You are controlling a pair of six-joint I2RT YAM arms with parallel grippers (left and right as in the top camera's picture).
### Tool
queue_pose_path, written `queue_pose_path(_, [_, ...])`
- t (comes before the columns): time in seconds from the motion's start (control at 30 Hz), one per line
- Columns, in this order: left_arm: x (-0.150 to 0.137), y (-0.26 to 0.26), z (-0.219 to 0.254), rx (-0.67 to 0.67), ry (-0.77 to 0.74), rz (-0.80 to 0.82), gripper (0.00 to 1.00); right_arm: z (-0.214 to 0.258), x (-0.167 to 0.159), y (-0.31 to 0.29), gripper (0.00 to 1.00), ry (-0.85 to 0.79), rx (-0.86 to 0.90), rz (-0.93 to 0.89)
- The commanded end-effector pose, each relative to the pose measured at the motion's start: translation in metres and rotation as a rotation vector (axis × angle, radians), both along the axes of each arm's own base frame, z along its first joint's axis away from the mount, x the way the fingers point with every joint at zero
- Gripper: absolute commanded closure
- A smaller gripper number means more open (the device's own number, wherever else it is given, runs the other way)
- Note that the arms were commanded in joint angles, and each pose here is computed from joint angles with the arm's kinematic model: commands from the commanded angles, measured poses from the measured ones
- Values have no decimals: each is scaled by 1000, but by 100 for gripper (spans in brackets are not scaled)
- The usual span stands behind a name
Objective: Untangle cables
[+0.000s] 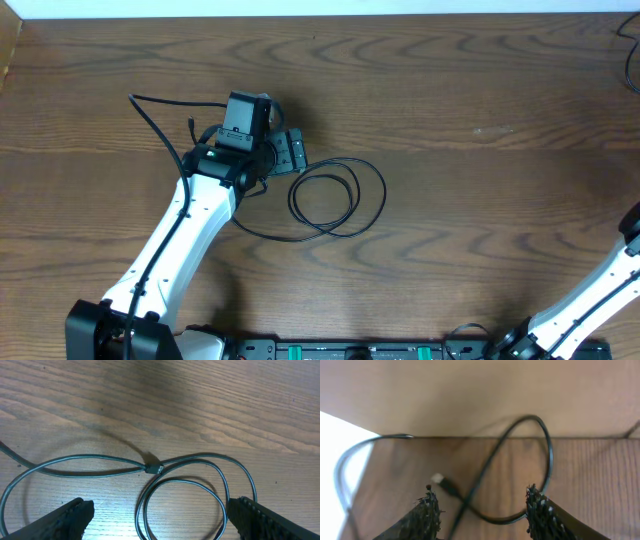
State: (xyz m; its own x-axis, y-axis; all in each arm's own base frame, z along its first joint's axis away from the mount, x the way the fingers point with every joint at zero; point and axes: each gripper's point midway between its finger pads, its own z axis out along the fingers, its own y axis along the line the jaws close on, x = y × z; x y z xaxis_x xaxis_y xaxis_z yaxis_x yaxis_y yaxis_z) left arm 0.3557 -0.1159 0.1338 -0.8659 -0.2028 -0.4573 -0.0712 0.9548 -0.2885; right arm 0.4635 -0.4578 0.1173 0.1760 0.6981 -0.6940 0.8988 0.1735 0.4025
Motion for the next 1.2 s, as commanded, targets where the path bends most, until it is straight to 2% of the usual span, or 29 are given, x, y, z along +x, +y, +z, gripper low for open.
queue_pose_path(0.0, [3, 0, 2, 3, -8, -2, 8, -20, -11, -12, 46, 15, 13, -54])
queue_pose_path(0.07, [3, 0, 2, 3, -8, -2, 7, -22, -12, -16, 50, 10, 8, -59])
queue_pose_path(0.33, [3, 0, 2, 3, -8, -2, 7, -14, 3, -16, 76, -38, -11, 1])
queue_pose_path(0.43, [3, 0, 2, 3, -8, -2, 7, -17, 2, -13, 99, -30, 4, 8])
queue_pose_path(0.53, [3, 0, 2, 3, -8, -2, 7, -18, 10, -7, 99, -8, -4, 74])
queue_pose_path(0.63, [3, 0, 2, 4, -8, -2, 7, -12, 31, 6, 99, 20, -56, 233])
queue_pose_path(0.77, [3, 0, 2, 3, -8, -2, 7, 12, 93, 62, 99, -5, -217, 675])
queue_pose_path(0.93, [3, 0, 2, 3, -8, -2, 7, 54, 144, 122, 99, 9, -483, 919])
queue_pose_path(1.03, [3, 0, 2, 3, -8, -2, 7, 85, 168, 142, 99, 52, -675, 891])
queue_pose_path(1.17, [3, 0, 2, 3, -8, -2, 7, 123, 174, 139, 99, 183, -923, 725])
